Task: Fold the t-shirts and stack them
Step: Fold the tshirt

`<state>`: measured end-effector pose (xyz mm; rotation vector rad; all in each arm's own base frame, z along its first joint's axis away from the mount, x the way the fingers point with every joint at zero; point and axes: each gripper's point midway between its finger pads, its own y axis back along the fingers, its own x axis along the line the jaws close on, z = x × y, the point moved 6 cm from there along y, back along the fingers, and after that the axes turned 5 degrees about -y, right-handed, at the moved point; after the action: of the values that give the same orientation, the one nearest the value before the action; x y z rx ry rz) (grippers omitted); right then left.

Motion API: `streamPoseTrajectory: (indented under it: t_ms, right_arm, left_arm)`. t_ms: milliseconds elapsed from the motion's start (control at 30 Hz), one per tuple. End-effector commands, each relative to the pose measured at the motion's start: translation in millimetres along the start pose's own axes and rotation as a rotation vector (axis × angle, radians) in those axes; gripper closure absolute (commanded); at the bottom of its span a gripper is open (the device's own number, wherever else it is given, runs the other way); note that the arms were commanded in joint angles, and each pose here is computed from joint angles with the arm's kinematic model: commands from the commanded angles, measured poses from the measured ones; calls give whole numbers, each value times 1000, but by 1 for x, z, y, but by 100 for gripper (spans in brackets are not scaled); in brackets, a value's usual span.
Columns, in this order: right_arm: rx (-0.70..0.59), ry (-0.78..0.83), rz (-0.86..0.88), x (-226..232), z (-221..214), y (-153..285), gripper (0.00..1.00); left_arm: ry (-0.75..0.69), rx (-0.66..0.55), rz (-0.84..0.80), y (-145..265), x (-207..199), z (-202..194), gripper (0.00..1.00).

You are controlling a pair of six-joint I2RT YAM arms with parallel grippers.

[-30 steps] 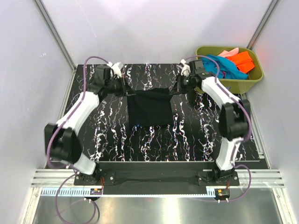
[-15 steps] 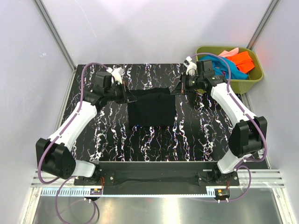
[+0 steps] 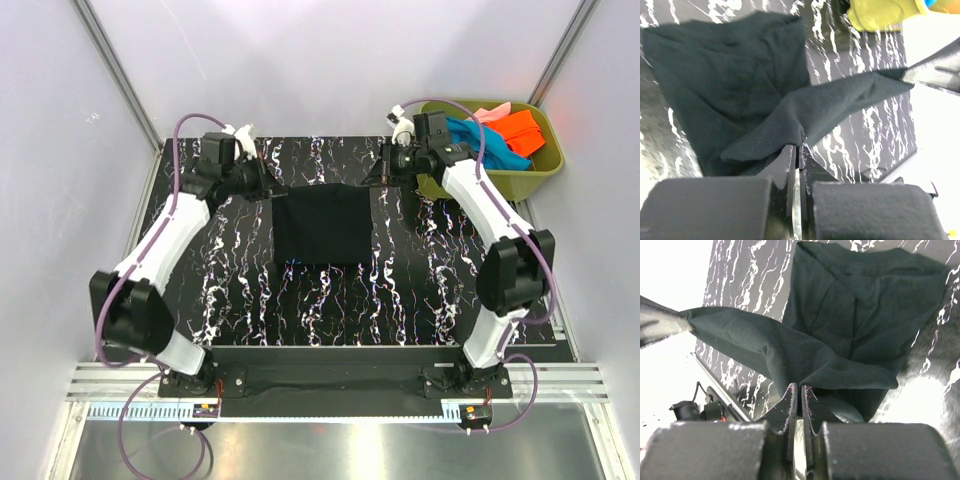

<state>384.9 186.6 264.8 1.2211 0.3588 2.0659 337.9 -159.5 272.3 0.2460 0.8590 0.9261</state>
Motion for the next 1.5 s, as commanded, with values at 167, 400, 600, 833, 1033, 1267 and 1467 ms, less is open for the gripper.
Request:
streamPoseTrajectory:
  t_ms: [167, 400, 600, 833, 1033, 1267, 1467]
  right_arm:
    - [2, -25, 4, -26, 30, -56, 93]
    - [-31, -86, -36, -83, 82, -130, 67]
    - [-103, -80, -65, -72, 110, -110, 43]
    - [-63, -35, -39, -52, 72, -88, 60]
    - [48, -57, 26, -43, 46, -122, 76]
    - [37, -130, 26, -65, 40, -161, 76]
    - [8, -254, -40, -135, 42, -175, 77]
  left_arm:
    - [-26, 2, 6, -47, 47, 50, 94]
    - [64, 71, 126, -127, 135, 83, 81]
    - [72, -57, 151, -99, 127, 133, 68]
    - [57, -12, -5, -70, 78, 85, 69]
    - [127, 91, -59, -102, 72, 48, 75]
    - [162, 131, -13, -139, 100, 46, 77]
    - [214, 140, 18, -165, 143, 44, 78]
